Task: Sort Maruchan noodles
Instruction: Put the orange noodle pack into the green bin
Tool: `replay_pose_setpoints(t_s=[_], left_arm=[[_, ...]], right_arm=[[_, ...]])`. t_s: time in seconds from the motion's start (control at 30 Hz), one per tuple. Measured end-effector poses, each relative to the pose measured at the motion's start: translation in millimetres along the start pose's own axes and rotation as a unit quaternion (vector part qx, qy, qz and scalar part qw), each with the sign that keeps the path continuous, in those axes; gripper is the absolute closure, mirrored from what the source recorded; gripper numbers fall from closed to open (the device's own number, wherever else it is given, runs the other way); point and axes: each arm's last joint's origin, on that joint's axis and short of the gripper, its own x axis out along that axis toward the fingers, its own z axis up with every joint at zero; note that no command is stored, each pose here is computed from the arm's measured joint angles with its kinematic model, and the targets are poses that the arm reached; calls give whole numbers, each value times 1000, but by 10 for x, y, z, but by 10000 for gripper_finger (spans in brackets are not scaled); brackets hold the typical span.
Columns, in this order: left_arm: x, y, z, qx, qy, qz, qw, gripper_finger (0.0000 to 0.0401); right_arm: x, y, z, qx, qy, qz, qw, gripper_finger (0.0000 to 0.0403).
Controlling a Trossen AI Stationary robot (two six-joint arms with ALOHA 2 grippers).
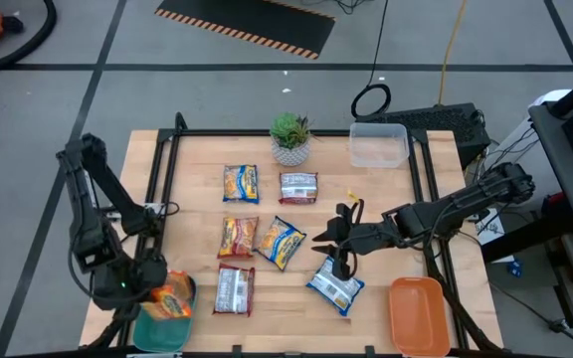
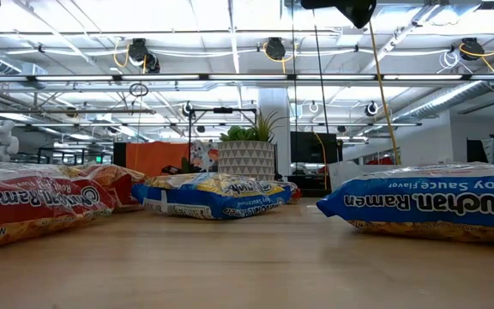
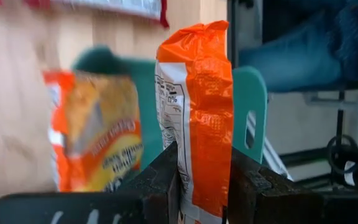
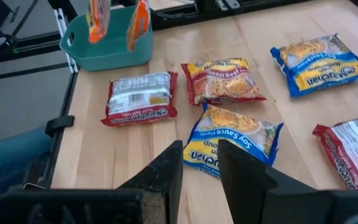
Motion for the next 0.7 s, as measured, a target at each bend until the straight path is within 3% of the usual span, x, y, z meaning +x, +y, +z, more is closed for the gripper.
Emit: replay_pose_setpoints(t_s=[0.43,0.7], left_arm=[[184,-23,-17,-7,53,47,997,309],[178,9,-22,25,50,64,996,309]], right_arm=[[0,5,10,-8,-5,3,1000,309],[1,0,13,-7,-5,2,1000,309]])
